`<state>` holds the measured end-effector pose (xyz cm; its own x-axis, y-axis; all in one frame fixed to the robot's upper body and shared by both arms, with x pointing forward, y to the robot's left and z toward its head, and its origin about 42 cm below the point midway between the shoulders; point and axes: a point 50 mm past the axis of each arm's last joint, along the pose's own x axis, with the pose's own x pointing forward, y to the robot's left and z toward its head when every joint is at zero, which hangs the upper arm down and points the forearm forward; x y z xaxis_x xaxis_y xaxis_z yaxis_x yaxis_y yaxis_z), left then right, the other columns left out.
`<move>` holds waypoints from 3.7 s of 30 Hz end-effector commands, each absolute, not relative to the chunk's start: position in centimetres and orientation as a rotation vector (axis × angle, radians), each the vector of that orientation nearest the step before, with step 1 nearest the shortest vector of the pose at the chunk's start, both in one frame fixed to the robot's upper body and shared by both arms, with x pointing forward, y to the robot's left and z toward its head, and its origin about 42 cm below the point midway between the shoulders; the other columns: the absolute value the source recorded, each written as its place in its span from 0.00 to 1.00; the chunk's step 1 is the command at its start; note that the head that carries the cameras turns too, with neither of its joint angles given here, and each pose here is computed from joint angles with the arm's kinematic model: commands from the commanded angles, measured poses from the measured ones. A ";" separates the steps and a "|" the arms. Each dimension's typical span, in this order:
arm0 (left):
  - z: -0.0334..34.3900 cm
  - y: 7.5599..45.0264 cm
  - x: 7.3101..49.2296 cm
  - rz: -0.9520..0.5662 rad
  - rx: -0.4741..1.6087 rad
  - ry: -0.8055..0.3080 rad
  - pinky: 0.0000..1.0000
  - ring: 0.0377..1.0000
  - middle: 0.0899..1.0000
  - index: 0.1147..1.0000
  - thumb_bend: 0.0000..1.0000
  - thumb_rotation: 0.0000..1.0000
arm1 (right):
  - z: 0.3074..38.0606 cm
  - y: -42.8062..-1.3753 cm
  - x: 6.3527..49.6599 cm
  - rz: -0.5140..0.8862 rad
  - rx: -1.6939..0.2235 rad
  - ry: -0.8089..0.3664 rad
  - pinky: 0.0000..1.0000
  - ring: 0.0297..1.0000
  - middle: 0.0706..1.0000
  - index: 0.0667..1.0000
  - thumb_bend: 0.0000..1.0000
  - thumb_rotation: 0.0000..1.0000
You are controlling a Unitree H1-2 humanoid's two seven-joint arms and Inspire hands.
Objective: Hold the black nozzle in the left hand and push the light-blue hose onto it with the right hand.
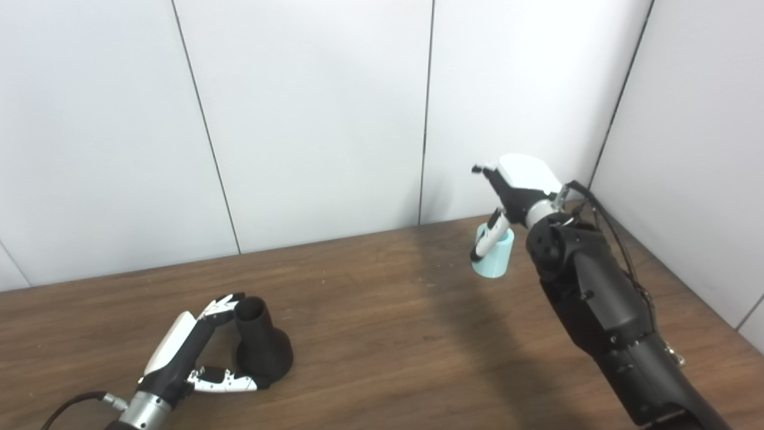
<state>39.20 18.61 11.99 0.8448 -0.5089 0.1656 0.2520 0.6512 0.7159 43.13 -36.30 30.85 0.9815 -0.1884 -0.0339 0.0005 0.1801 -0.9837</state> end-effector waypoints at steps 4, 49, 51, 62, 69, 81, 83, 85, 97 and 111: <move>2.2 19.3 32.3 -0.543 0.770 -0.075 1.00 0.94 0.78 0.42 0.52 0.08 | 36.7 -36.9 44.4 -0.196 -1.487 0.133 0.61 0.86 0.95 0.89 1.00 0.04; 2.5 19.0 31.9 -0.535 0.759 -0.068 1.00 0.94 0.78 0.42 0.52 0.08 | 34.8 -38.3 48.5 -0.190 -1.520 0.191 0.54 0.74 0.81 0.83 0.99 0.00; 2.5 19.0 32.0 -0.535 0.759 -0.068 1.00 0.94 0.78 0.42 0.52 0.08 | 34.8 -38.3 48.6 -0.187 -1.522 0.191 0.54 0.74 0.81 0.83 0.99 0.00; 2.6 19.1 31.9 -0.538 0.756 -0.068 1.00 0.94 0.78 0.42 0.52 0.08 | 34.2 -37.5 48.9 -0.205 -1.589 0.149 0.55 0.73 0.79 0.81 0.99 0.03; 2.7 19.1 31.9 -0.540 0.758 -0.069 1.00 0.94 0.78 0.42 0.52 0.08 | 33.8 -37.6 48.9 -0.203 -1.609 0.137 0.56 0.71 0.75 0.76 0.99 0.04; 2.9 19.3 31.8 -0.544 0.762 -0.070 1.00 0.94 0.78 0.42 0.52 0.08 | 33.4 -38.1 49.0 -0.198 -1.617 0.155 0.57 0.70 0.76 0.75 0.99 0.04; 3.0 19.3 31.8 -0.545 0.762 -0.070 1.00 0.94 0.78 0.42 0.52 0.08 | 33.5 -38.1 49.0 -0.197 -1.615 0.155 0.56 0.70 0.76 0.75 0.99 0.04; 3.0 19.2 31.8 -0.546 0.762 -0.068 1.00 0.94 0.78 0.42 0.52 0.08 | 33.5 -38.1 48.9 -0.196 -1.616 0.156 0.56 0.70 0.76 0.75 0.99 0.04; 3.0 19.2 31.9 -0.545 0.760 -0.065 1.00 0.94 0.78 0.42 0.52 0.08 | 33.2 -38.7 49.2 -0.196 -1.631 0.177 0.54 0.70 0.76 0.75 0.99 0.04; 3.1 19.2 31.9 -0.544 0.761 -0.065 1.00 0.93 0.78 0.42 0.52 0.07 | 33.1 -38.6 49.2 -0.192 -1.625 0.170 0.36 0.48 0.60 0.68 0.97 0.03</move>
<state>38.79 18.59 12.32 0.8501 -0.5027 0.1568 0.2521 0.6499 0.7170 48.11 -37.63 27.10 0.9619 -0.2278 -0.1514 -0.1579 -0.0103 -0.9874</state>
